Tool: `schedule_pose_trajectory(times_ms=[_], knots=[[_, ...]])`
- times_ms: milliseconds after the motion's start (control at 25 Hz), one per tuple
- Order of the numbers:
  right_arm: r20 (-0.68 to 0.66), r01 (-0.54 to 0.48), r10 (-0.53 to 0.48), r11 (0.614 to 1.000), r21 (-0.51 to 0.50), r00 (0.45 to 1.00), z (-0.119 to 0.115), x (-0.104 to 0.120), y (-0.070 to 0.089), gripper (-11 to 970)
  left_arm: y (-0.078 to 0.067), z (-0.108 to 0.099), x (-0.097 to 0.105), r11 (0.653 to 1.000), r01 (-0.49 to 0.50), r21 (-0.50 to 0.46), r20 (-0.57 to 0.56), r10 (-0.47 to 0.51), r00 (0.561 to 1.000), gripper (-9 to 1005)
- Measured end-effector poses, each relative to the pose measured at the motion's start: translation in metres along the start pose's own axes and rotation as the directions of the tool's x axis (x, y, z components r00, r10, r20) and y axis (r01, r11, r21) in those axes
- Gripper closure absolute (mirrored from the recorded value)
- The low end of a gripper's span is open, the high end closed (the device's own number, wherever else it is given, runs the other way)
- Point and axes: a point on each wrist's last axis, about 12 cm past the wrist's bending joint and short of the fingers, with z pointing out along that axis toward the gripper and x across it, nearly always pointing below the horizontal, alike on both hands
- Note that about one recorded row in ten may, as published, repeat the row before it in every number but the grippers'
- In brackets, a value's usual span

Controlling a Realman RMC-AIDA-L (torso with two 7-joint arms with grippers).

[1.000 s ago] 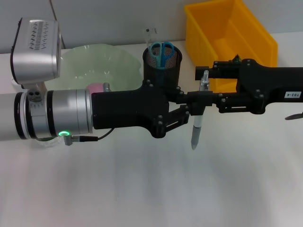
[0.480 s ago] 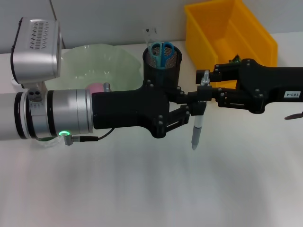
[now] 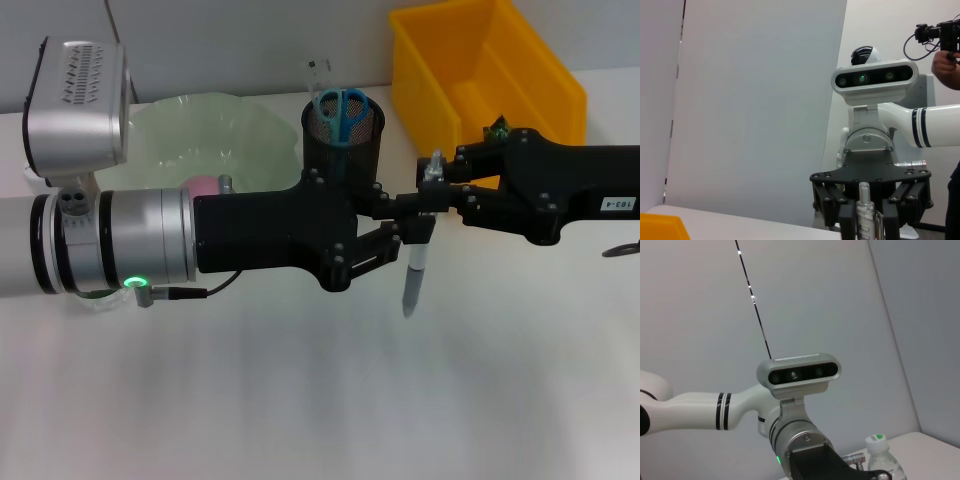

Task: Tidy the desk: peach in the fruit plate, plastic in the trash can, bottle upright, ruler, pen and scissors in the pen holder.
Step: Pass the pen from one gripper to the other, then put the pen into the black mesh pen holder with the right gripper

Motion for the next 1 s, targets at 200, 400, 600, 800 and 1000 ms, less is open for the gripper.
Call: schedule_pose_trajectory(times_ms=[200,400,600,800,1000], knots=[[0.004,0.001,-0.001,1.0,0.003,1.0,-0.001,0.001,0.001,692,0.0,0.0,0.0,1.0,0.001,0.002,0.0,-0.001,1.0,819],[0.009,0.007,-0.007,1.0,0.007,1.0,-0.002,0.001,0.001,768,-0.001,0.002,0.0,1.0,0.012,0.009,-0.004,-0.012,1.0,791],[0.009,0.007,-0.007,1.0,0.013,1.0,-0.003,0.001,0.0,779,-0.002,0.003,-0.001,0.999,0.027,0.022,-0.01,-0.027,1.0,763],[0.011,0.006,-0.006,1.0,0.02,1.0,-0.004,0.001,0.0,773,-0.002,0.002,0.0,0.999,0.044,0.022,-0.011,-0.043,0.999,694],[0.035,0.011,-0.013,0.998,0.061,0.999,-0.012,0.0,-0.001,768,-0.002,-0.003,0.003,0.998,0.066,0.009,-0.01,-0.066,0.998,464]])
